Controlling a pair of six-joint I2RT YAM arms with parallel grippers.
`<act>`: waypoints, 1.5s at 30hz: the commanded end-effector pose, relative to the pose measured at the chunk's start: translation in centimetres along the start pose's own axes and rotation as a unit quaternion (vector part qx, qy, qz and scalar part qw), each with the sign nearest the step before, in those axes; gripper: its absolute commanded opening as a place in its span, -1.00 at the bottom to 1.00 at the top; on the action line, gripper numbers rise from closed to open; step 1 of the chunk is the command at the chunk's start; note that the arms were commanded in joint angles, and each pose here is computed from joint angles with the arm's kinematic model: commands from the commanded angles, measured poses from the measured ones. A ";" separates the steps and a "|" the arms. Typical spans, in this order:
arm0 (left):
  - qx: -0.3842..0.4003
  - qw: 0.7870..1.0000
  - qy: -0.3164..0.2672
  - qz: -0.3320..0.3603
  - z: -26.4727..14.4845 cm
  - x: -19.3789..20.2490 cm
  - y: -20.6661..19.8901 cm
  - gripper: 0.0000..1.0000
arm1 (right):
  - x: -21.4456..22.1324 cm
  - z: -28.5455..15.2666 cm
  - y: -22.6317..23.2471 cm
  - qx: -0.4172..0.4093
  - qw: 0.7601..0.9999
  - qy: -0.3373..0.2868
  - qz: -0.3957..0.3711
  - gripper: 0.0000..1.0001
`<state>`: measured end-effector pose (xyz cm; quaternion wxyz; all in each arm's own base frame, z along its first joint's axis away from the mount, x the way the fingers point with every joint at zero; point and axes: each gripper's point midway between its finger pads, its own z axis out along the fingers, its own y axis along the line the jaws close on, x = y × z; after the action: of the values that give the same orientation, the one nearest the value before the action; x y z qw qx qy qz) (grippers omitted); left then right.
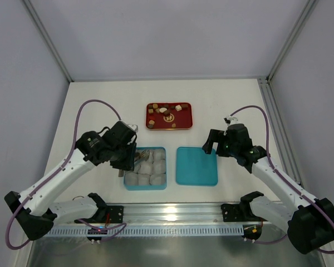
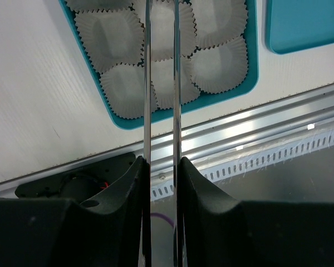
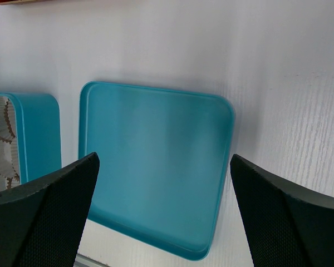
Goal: Pack the chocolate
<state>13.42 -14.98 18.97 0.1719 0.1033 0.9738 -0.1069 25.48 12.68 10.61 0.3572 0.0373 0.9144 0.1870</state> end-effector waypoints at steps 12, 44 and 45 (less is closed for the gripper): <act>0.003 1.000 -0.018 -0.001 0.9 -1.1 -0.5 -0.29 | -1.6 -0.3 0.8 -0.013 0.999 -0.030 -0.005 0.99; -0.027 0.989 -0.132 0.055 2.5 -19.5 -6.6 -0.20 | -2.2 -2.6 1.7 -0.032 0.999 -0.040 -0.018 1.00; -0.032 0.989 -0.133 0.055 3.1 -20.3 -6.6 -0.20 | -2.2 -2.8 1.7 -0.034 0.998 -0.042 -0.017 0.99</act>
<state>27.15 -24.40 23.50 0.2598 0.1316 0.9523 -0.0908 24.82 12.61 12.07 0.3742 0.0286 0.9057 0.1974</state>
